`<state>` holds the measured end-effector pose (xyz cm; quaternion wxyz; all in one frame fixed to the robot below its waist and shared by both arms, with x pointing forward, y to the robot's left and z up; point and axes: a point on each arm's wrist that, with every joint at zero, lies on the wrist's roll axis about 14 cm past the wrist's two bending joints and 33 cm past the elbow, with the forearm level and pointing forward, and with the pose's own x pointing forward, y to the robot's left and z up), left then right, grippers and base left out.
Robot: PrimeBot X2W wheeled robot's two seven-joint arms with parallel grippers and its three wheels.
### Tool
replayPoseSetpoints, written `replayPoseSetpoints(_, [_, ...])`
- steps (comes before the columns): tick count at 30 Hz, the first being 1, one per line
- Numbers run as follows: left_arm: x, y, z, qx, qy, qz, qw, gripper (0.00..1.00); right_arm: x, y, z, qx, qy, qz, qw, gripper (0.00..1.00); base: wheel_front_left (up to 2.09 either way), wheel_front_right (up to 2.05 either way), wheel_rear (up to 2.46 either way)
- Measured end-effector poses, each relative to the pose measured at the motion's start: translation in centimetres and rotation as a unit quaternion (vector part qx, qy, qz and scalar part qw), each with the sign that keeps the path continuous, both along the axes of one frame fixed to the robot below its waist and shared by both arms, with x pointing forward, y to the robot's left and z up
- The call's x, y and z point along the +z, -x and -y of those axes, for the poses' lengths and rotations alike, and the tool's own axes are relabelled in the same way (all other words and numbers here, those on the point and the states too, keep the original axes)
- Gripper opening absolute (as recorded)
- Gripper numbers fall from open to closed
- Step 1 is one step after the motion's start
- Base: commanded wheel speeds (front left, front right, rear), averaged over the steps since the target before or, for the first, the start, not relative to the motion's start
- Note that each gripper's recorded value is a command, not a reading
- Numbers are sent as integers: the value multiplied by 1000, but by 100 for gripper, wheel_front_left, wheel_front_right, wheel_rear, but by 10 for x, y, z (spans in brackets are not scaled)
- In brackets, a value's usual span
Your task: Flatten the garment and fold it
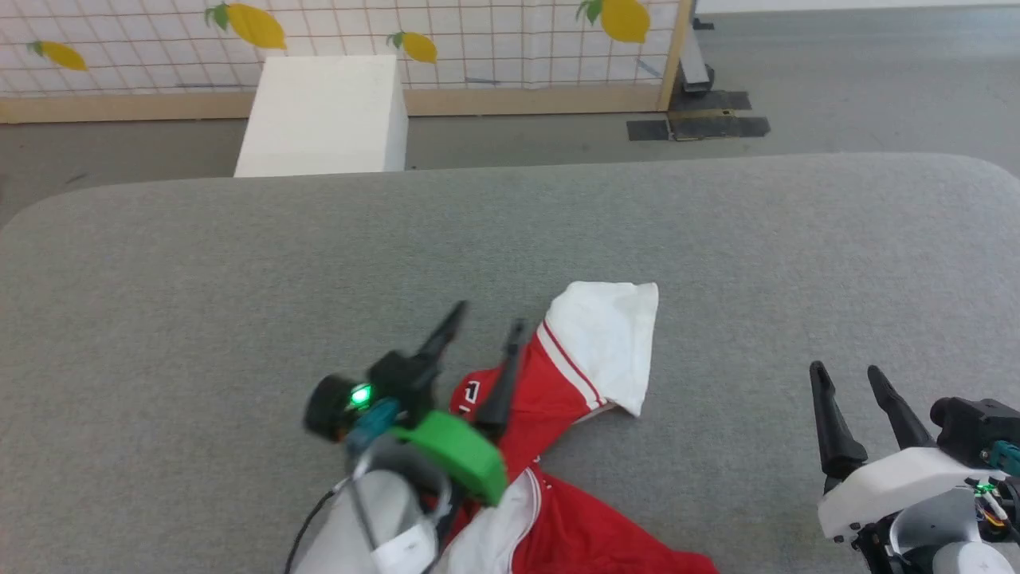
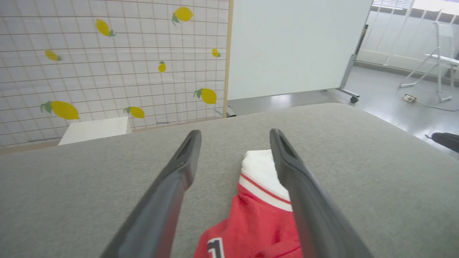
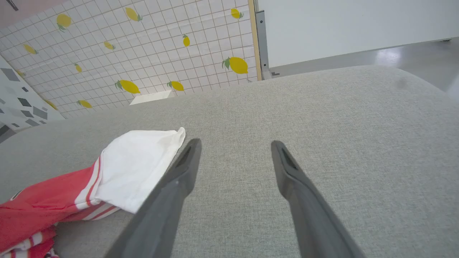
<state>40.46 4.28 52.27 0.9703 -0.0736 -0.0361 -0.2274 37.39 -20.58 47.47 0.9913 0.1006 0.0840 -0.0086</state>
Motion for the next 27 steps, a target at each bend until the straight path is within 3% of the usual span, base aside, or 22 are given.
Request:
replayPoseSetpoints(4, [-13, -1, 60, -104, -56, -33, 993, 100, -3, 2, 4, -8, -8, -2, 1000, 100, 0, 0, 0])
replayPoseSetpoints(9, [-51, 6, 109, -202, -157, -95, 962, 100, -9, 4, 12, -23, -12, -9, 1000, 100, 0, 0, 0])
replayPoseSetpoints(20, [-135, 15, 122, -263, -314, -258, 875, 100, -26, 14, 31, -58, -20, -29, 998, 100, 0, 0, 0])
replayPoseSetpoints(21, [-137, 15, 123, -265, -318, -265, 871, 76, -27, 15, 32, -59, -19, -31, 998, 100, 0, 0, 0])
replayPoseSetpoints(22, [-139, 14, 124, -268, -322, -271, 867, 29, -30, 16, 32, -61, -20, -35, 997, 100, 0, 0, 0])
replayPoseSetpoints(23, [-139, 14, 126, -271, -326, -273, 863, 0, -32, 17, 33, -62, -21, -39, 997, 100, 0, 0, 0])
replayPoseSetpoints(27, [-133, 13, 133, -278, -311, -267, 869, 0, -35, 16, 30, -58, -23, -42, 997, 100, 0, 0, 0])
